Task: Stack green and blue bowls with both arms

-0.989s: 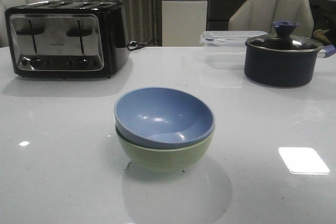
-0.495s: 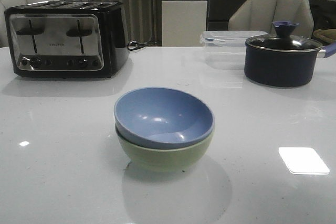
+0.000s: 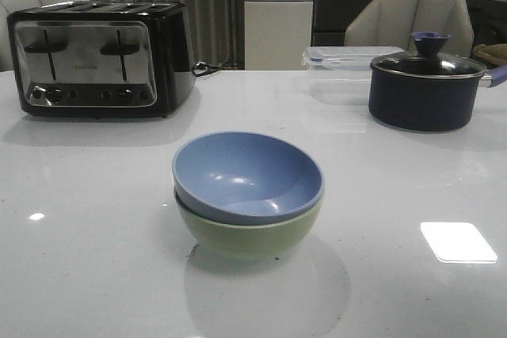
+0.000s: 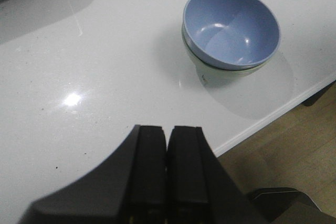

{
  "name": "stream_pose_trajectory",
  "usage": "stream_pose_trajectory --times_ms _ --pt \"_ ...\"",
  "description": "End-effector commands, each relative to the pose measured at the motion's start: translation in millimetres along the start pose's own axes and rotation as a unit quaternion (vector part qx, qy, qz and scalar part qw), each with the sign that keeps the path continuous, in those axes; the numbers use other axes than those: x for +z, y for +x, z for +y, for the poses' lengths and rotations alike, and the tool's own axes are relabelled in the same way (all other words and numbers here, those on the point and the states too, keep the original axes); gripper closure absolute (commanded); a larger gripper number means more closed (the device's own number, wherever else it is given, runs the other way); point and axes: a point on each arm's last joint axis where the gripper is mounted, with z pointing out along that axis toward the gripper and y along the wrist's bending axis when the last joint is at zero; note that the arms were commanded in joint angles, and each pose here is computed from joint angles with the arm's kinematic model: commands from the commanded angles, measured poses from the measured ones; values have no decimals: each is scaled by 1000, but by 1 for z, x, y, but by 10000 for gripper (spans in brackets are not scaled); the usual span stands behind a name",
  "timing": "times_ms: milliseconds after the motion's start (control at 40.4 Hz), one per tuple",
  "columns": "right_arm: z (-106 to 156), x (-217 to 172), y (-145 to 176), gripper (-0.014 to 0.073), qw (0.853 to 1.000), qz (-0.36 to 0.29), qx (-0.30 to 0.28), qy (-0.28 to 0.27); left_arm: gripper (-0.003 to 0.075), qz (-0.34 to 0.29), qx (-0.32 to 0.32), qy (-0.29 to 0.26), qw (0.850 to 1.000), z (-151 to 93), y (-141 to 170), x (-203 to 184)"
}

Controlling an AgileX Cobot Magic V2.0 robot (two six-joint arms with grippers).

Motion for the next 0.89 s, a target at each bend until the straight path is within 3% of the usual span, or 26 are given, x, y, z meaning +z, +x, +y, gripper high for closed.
stream_pose_trajectory --times_ms 0,445,544,668,767,866 --pt "0 -7 -11 538 999 -38 -3 3 621 -49 -7 1 999 -1 -13 -7" --pt "0 -7 -11 538 999 -38 -3 3 621 -58 -6 1 998 -1 -12 -9" --pt "0 -7 -11 538 999 -38 -3 3 621 -97 -9 -38 995 8 -8 -17" --pt "0 -7 -10 538 999 -37 -3 3 621 -172 -41 -103 979 20 14 -23" --pt "0 -7 -10 538 999 -37 -3 3 621 -248 -58 -164 953 25 36 -27" --pt "0 -7 -10 538 999 -37 -3 3 621 -284 -70 -206 934 26 63 -24"
